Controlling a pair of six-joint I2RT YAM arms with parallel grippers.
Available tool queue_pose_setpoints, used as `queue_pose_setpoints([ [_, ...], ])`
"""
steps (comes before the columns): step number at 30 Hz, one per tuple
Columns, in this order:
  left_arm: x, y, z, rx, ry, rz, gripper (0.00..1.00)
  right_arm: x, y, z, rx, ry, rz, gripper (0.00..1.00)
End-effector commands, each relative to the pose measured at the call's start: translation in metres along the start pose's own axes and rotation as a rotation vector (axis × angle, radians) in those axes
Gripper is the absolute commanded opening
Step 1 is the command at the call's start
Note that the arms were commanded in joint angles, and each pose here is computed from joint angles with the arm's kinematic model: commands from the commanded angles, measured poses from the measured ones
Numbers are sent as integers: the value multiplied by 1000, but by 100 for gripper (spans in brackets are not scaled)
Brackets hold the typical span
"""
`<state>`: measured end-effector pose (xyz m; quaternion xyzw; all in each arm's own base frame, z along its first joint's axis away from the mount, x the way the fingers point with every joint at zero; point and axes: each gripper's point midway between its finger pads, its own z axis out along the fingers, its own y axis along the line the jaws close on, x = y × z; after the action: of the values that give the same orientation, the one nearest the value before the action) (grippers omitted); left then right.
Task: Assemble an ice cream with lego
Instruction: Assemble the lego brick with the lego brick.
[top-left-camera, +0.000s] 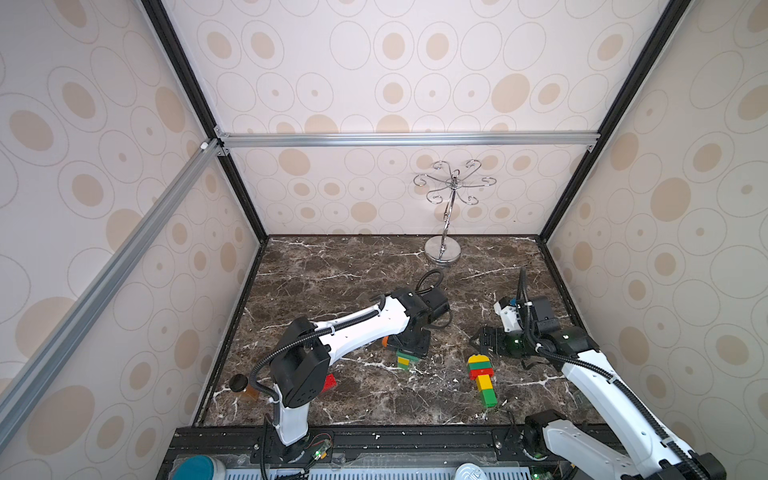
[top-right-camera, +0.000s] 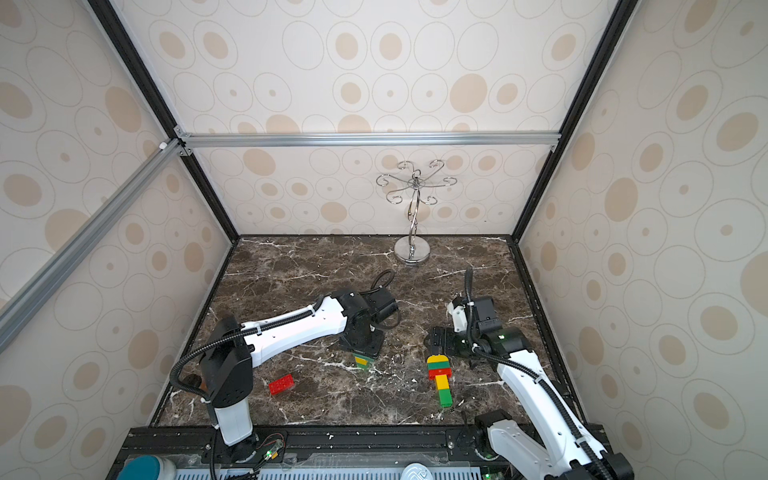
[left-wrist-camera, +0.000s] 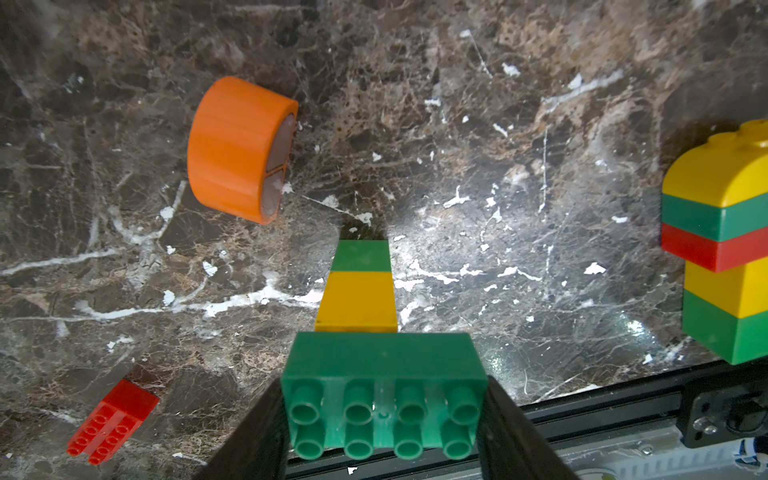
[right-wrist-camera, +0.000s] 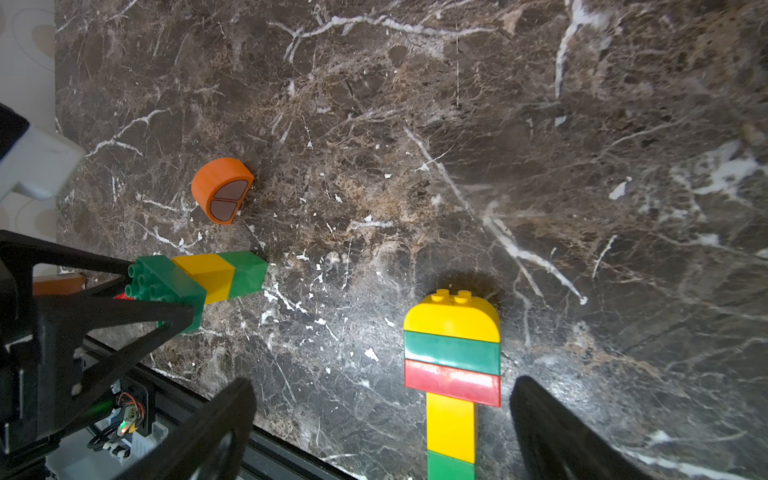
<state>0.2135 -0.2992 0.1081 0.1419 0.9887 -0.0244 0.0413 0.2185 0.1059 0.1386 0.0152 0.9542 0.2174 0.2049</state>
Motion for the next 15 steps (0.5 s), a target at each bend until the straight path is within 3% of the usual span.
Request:
queue_pose_setpoints([
  [1, -10, 3, -13, -11, -35, 11, 26, 4, -5, 1, 19, 16, 6, 98],
  [15, -2, 6, -16, 15, -20, -2, 26, 4, -6, 2, 22, 17, 7, 99],
])
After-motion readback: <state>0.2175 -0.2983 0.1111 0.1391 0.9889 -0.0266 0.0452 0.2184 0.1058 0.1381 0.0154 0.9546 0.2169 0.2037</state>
